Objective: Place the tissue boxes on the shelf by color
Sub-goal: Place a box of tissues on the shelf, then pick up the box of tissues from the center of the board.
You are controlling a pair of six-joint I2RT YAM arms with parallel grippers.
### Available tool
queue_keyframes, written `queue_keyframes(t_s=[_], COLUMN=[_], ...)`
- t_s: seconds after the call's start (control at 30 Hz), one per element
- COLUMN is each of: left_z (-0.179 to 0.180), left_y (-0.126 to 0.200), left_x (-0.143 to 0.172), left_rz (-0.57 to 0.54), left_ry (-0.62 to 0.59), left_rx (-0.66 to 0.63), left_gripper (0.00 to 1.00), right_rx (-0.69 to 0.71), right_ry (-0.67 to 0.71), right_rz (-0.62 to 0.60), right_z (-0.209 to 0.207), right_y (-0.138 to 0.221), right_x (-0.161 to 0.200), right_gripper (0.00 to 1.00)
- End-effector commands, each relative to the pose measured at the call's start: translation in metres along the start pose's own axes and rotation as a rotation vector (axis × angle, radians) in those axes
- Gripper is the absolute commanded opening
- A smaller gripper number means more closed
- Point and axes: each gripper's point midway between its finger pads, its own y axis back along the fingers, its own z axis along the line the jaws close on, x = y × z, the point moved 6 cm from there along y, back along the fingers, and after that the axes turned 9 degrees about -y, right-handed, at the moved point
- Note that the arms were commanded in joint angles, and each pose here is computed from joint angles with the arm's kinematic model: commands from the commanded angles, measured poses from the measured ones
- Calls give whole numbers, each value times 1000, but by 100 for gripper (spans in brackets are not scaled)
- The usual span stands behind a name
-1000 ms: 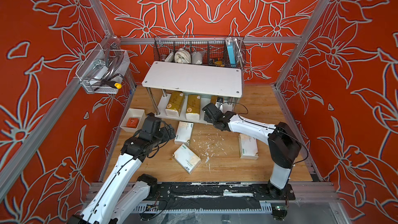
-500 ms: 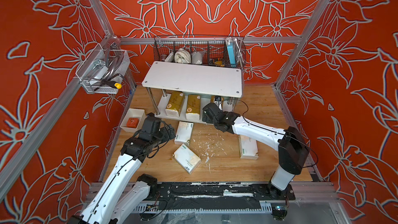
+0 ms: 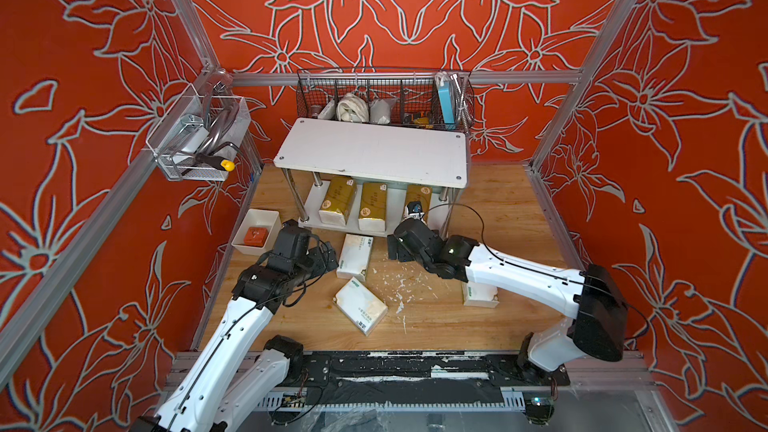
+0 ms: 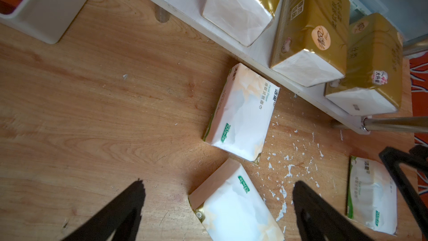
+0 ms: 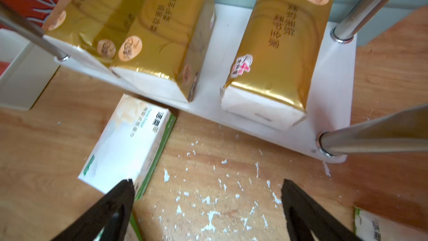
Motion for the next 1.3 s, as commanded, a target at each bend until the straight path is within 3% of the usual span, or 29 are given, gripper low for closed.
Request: queue_keyframes(t_s=[0.0, 0.47, 0.97, 1.27], left_z=[2, 8, 10, 12], left_y=[3, -8, -7, -3], left_x=[8, 43, 34, 33], left_rz=[42, 189, 139, 124], left_ry=[25, 130, 109, 102], left_rx=[5, 27, -2, -16], left_gripper=[99, 99, 99, 99], right_rx=[-35, -348, -349, -330], right_ry=[73, 237, 529, 590], right_rz=[65, 280, 390, 387], right_z=[-6, -13, 50, 84], right_y=[15, 56, 48, 25], right_x=[18, 70, 134, 145], right_gripper=[99, 99, 99, 99])
